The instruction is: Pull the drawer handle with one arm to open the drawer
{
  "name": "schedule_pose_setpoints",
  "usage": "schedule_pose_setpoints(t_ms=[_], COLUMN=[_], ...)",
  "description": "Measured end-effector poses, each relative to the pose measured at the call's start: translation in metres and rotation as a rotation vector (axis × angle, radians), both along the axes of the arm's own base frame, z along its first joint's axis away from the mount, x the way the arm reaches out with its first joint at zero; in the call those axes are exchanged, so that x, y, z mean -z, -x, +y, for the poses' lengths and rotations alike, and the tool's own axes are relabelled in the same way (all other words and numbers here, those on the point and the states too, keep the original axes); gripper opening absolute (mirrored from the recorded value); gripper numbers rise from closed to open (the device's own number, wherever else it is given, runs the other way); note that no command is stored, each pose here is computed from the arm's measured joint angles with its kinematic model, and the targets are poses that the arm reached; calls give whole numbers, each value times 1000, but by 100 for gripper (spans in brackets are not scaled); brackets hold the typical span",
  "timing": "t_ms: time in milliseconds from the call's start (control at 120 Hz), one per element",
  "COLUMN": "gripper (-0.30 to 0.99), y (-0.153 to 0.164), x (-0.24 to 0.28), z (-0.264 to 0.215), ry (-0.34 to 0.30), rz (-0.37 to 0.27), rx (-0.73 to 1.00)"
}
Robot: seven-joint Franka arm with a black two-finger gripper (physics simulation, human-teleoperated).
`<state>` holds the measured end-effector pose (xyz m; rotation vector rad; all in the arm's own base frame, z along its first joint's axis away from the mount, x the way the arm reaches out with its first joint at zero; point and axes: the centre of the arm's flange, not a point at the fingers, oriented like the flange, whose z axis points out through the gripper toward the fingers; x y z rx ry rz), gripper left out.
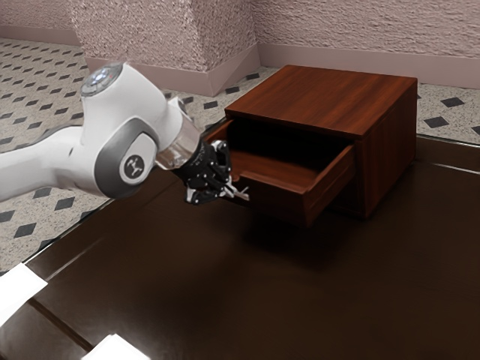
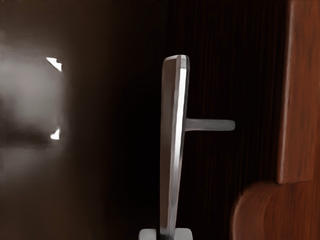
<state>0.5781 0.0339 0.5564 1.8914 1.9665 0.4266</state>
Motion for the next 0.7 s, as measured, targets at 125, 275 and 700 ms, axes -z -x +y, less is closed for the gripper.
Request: schedule_pose_setpoints(t_ms=[125,275,700], gripper=[-10,-5,54], y=[6,11,-23], x=[0,-3,-137], z=[0,0,-27], ry=[1,1,-26], rz=[-7,-17,68], rx=[-2,-3,78])
